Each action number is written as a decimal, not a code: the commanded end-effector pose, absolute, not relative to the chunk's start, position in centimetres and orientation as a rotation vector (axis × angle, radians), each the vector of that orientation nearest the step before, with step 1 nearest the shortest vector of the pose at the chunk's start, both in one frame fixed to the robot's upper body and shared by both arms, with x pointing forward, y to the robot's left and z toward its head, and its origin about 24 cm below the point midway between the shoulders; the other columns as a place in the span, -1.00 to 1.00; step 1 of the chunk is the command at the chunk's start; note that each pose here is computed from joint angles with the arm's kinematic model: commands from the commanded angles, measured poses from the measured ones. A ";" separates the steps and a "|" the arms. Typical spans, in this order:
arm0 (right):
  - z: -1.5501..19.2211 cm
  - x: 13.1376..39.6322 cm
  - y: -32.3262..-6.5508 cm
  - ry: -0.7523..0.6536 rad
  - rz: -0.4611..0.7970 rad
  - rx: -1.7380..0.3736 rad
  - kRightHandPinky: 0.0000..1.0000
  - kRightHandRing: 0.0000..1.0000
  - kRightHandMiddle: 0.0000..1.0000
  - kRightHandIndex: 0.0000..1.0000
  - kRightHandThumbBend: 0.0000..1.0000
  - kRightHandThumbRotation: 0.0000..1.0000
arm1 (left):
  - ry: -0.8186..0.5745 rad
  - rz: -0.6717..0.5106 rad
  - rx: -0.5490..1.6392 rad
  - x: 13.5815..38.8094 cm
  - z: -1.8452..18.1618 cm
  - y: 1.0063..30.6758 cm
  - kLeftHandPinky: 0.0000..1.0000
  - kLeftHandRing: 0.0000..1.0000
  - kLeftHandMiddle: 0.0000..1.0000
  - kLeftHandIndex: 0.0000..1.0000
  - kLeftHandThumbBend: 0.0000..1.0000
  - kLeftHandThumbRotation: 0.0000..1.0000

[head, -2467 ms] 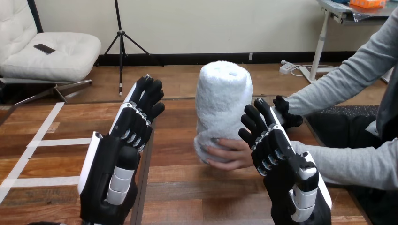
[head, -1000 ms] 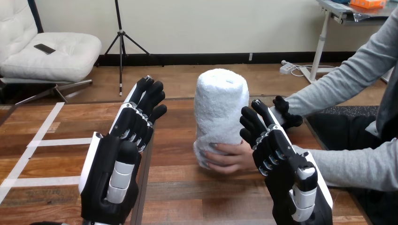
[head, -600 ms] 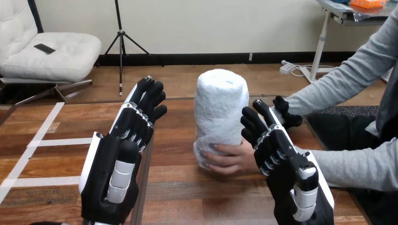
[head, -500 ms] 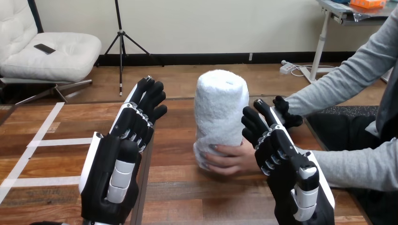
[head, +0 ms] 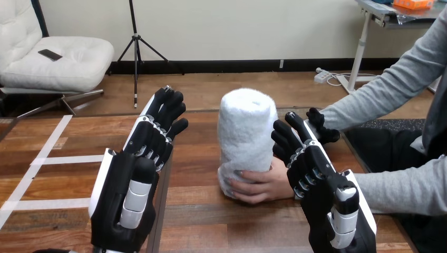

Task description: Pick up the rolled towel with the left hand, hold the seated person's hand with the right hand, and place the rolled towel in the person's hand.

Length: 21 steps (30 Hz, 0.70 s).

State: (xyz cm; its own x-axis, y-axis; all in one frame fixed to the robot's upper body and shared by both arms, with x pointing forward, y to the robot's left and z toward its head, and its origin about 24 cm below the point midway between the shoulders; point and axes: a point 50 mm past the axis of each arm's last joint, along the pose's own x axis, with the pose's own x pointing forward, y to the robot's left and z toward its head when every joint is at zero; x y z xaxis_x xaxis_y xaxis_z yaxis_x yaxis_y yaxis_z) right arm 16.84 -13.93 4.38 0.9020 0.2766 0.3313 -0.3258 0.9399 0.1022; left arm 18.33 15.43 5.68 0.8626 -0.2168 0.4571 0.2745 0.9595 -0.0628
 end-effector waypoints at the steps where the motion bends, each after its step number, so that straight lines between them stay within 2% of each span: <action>1: 5.6 17.7 -13.8 -0.392 0.317 0.154 1.00 0.94 0.91 0.94 1.00 1.00 | -0.465 -0.271 -0.132 17.3 5.9 15.0 0.78 0.85 0.84 0.84 0.61 0.78; 21: 5.6 17.7 -13.9 -0.389 0.314 0.157 1.00 0.94 0.90 0.94 1.00 1.00 | -0.463 -0.277 -0.148 17.3 5.6 14.9 0.79 0.86 0.84 0.84 0.62 0.77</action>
